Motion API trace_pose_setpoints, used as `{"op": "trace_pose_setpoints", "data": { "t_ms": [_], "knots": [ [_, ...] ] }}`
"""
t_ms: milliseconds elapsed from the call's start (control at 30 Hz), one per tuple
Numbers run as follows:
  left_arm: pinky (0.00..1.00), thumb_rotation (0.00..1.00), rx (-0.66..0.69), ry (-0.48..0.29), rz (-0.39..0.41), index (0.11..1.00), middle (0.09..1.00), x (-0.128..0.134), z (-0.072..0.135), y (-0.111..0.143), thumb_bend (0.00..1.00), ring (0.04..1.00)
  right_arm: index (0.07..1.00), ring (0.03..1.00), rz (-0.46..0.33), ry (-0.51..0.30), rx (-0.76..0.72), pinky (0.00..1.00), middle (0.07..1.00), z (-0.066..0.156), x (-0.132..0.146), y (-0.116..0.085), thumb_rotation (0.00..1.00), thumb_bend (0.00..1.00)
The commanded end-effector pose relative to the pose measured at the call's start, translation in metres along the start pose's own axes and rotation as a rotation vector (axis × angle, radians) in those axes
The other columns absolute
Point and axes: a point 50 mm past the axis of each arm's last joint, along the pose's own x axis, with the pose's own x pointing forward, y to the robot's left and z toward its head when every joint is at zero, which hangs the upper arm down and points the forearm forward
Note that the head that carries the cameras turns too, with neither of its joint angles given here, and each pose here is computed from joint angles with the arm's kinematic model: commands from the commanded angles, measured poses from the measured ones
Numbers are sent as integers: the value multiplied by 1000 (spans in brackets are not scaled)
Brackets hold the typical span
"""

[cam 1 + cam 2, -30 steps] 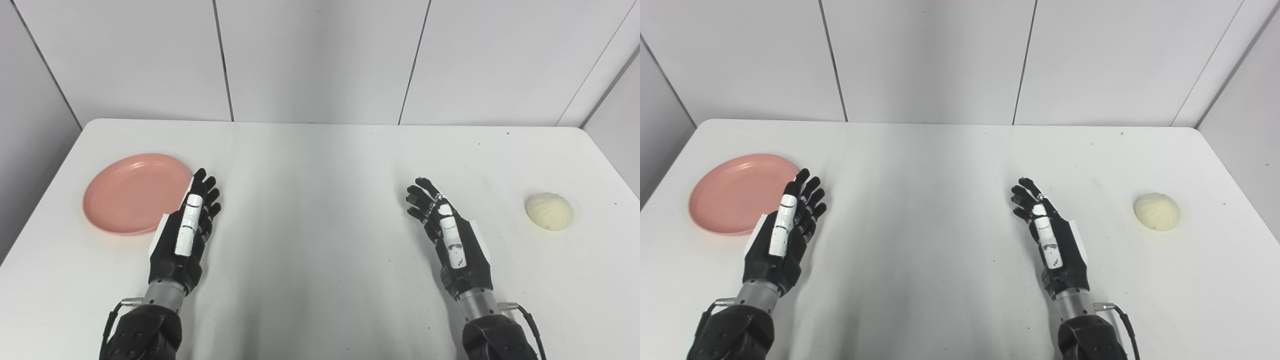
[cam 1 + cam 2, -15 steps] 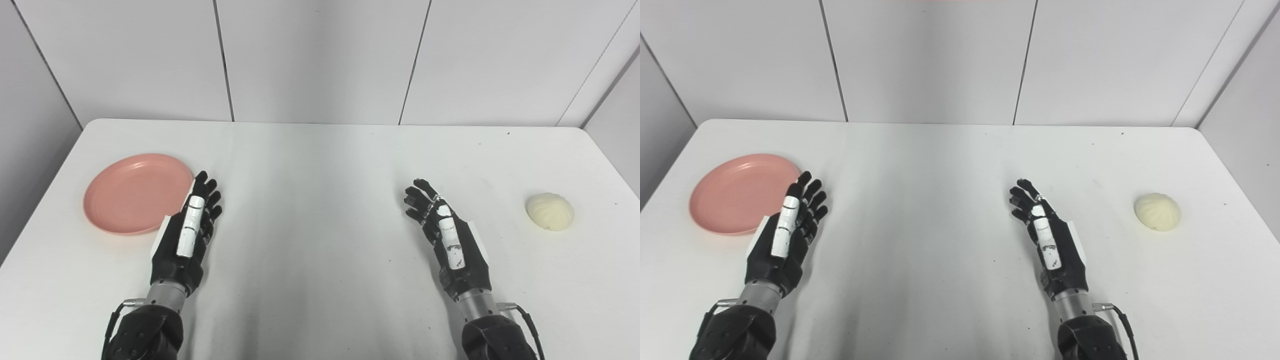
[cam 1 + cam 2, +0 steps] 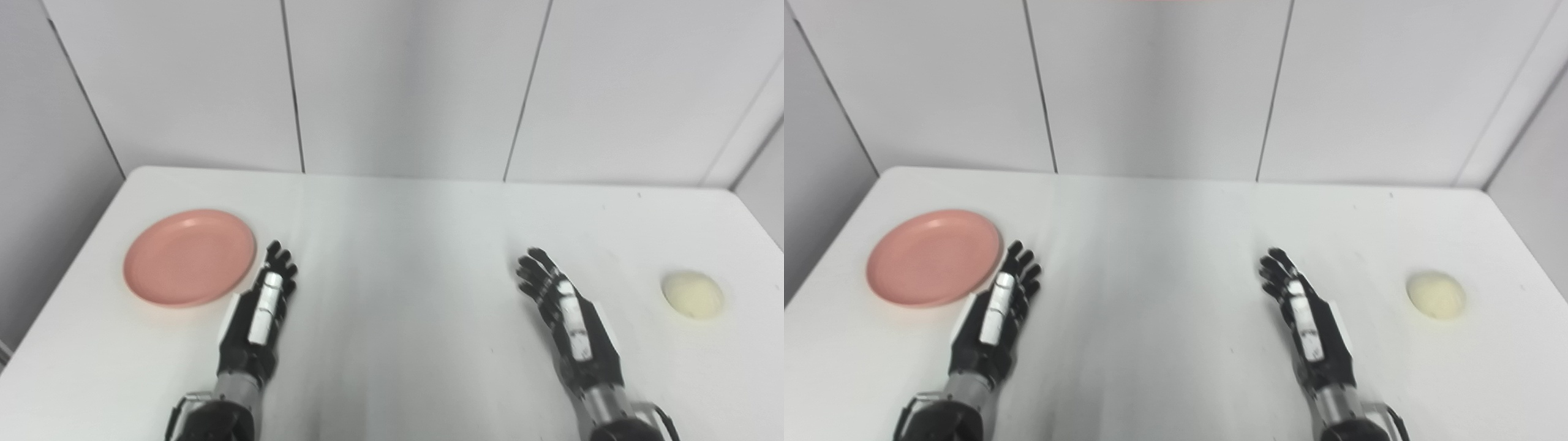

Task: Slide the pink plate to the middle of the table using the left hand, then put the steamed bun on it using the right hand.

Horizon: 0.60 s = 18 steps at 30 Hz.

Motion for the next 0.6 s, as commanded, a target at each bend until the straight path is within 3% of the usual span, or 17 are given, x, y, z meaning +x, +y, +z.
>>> {"op": "trace_pose_setpoints", "data": {
  "t_ms": [0,133,567],
  "knots": [
    [1000,882,3,-50,-22,1000,1000,8,8,-11,720,979,900,900,3,-21,-8,920,890,-6,-6,-7,965,845],
    [1000,892,-11,-45,-23,1000,1000,9,4,-14,683,981,909,904,10,-20,0,929,892,-9,-6,-10,976,826],
    [1000,902,7,-48,-26,1000,1000,11,0,-14,694,980,900,894,2,-19,-1,919,890,-13,-6,-13,962,849]
  ]
}}
